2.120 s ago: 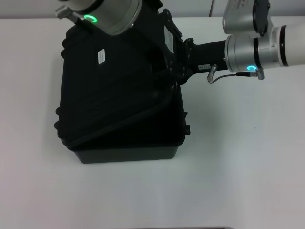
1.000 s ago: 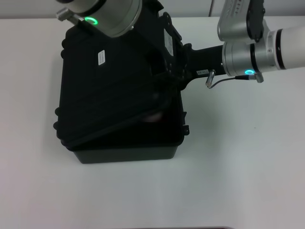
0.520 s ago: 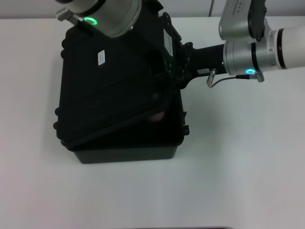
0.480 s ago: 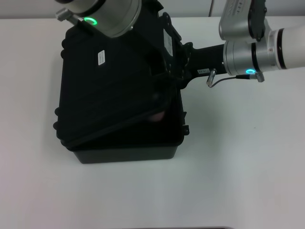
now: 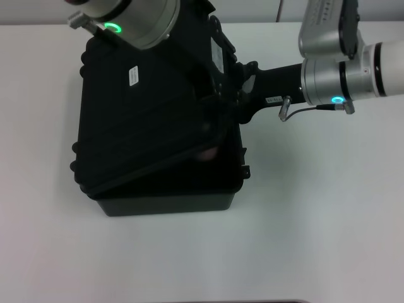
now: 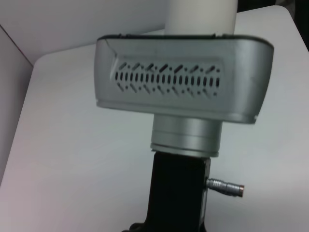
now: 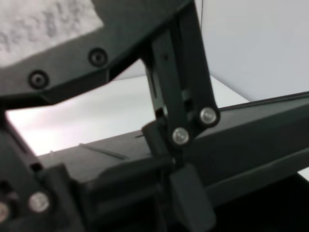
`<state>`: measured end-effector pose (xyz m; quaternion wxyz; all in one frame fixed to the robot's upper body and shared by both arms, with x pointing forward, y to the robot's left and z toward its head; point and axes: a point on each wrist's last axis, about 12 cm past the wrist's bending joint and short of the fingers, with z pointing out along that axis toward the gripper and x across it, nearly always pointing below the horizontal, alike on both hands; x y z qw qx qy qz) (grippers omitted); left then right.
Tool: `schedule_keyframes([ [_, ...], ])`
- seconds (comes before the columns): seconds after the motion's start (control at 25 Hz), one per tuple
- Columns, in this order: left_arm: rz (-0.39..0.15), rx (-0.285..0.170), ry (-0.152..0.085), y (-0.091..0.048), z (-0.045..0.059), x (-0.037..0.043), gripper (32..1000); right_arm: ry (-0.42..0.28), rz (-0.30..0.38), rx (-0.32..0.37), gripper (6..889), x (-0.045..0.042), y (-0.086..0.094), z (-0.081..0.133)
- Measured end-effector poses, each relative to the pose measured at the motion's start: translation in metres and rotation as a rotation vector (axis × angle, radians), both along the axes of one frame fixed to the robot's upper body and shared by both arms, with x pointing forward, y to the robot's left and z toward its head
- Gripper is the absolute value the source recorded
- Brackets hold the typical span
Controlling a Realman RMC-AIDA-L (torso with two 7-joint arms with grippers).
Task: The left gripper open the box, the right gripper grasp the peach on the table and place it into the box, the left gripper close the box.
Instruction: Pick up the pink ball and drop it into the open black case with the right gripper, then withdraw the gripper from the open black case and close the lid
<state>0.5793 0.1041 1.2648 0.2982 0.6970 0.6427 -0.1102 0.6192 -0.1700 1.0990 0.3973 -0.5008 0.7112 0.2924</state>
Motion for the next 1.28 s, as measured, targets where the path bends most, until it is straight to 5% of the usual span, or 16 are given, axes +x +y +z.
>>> schedule_keyframes([
  [0.52,0.01,0.001,0.01,0.005,-0.004,-0.0005,364,0.013,-0.047,0.071,855,-0.0148,-0.038,0.021],
  [1.28,0.011,-0.004,0.024,0.006,-0.007,-0.0013,364,0.062,-0.151,-0.016,855,-0.0528,-0.089,0.074],
])
